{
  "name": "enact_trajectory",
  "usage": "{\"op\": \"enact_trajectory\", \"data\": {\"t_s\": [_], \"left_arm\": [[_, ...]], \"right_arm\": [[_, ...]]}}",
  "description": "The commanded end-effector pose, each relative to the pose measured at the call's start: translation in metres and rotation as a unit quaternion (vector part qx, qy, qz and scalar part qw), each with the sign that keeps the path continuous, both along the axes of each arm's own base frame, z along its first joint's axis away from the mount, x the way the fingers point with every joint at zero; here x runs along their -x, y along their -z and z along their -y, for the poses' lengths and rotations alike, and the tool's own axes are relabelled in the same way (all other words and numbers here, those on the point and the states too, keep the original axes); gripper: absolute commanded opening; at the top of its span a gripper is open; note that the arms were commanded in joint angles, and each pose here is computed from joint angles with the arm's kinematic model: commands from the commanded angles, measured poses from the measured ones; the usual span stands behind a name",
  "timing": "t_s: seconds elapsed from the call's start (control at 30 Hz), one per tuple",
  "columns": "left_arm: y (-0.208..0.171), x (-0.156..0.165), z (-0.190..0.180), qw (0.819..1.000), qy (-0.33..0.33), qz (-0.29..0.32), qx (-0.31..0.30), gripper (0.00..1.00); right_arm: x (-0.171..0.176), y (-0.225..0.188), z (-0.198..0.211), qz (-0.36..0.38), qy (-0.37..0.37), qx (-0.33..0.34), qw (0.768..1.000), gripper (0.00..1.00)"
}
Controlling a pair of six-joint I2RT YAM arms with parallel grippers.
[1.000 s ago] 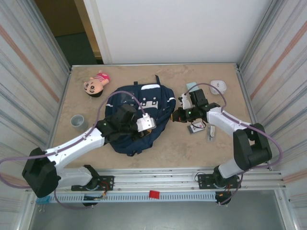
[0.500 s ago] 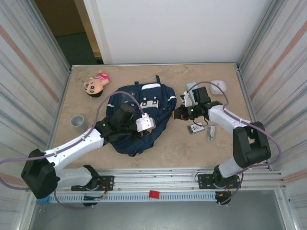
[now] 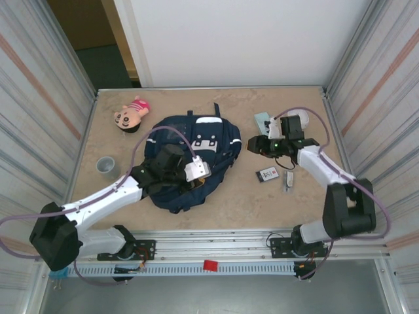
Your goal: Pack the student bag
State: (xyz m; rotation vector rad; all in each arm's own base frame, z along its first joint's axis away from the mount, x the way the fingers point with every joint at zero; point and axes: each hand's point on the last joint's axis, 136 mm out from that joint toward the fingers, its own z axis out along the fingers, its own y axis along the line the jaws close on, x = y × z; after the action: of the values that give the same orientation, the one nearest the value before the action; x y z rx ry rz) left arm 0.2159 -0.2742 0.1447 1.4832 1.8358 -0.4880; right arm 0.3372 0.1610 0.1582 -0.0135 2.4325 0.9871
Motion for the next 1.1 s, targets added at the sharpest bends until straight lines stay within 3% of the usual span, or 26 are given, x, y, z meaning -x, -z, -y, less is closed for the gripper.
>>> {"op": "enact_trajectory", "data": {"t_s": [0.0,0.07,0.13,0.27,0.37,0.53,0.63,0.87,1.07], "left_arm": [[-0.012,-0.001,0.022,1.0,0.013,-0.002,0.029,0.29],[-0.017,0.002,0.027,0.999,0.025,-0.01,0.037,0.51],[-0.026,0.004,0.027,0.998,0.032,-0.005,0.047,0.63],[-0.051,0.003,0.015,0.997,0.032,0.015,0.065,0.75],[-0.057,-0.004,-0.005,0.997,0.024,0.043,0.052,0.78],[-0.019,-0.011,-0.024,0.995,0.049,0.065,-0.06,0.81],[-0.003,-0.027,-0.022,0.991,0.056,0.08,-0.09,0.82],[0.031,-0.034,-0.016,0.983,0.103,0.061,-0.142,0.84],[0.044,-0.006,-0.018,0.978,0.144,0.022,-0.148,0.86]], "right_arm": [[0.025,-0.016,0.0,0.002,0.016,-0.012,1.0,0.49],[0.038,-0.02,0.0,0.008,0.024,-0.012,1.0,0.49],[0.049,-0.025,0.0,0.015,0.026,-0.015,0.999,0.5],[0.064,-0.027,0.001,0.018,0.029,-0.016,0.999,0.51],[0.07,-0.023,0.001,0.012,0.028,-0.019,0.999,0.52],[0.073,-0.02,-0.006,0.012,0.016,-0.026,0.999,0.52],[0.074,-0.019,-0.009,0.012,0.01,-0.025,1.0,0.52],[0.074,-0.014,-0.015,0.015,0.004,-0.02,1.0,0.53],[0.076,-0.007,-0.028,-0.011,0.003,-0.028,1.0,0.55]]}}
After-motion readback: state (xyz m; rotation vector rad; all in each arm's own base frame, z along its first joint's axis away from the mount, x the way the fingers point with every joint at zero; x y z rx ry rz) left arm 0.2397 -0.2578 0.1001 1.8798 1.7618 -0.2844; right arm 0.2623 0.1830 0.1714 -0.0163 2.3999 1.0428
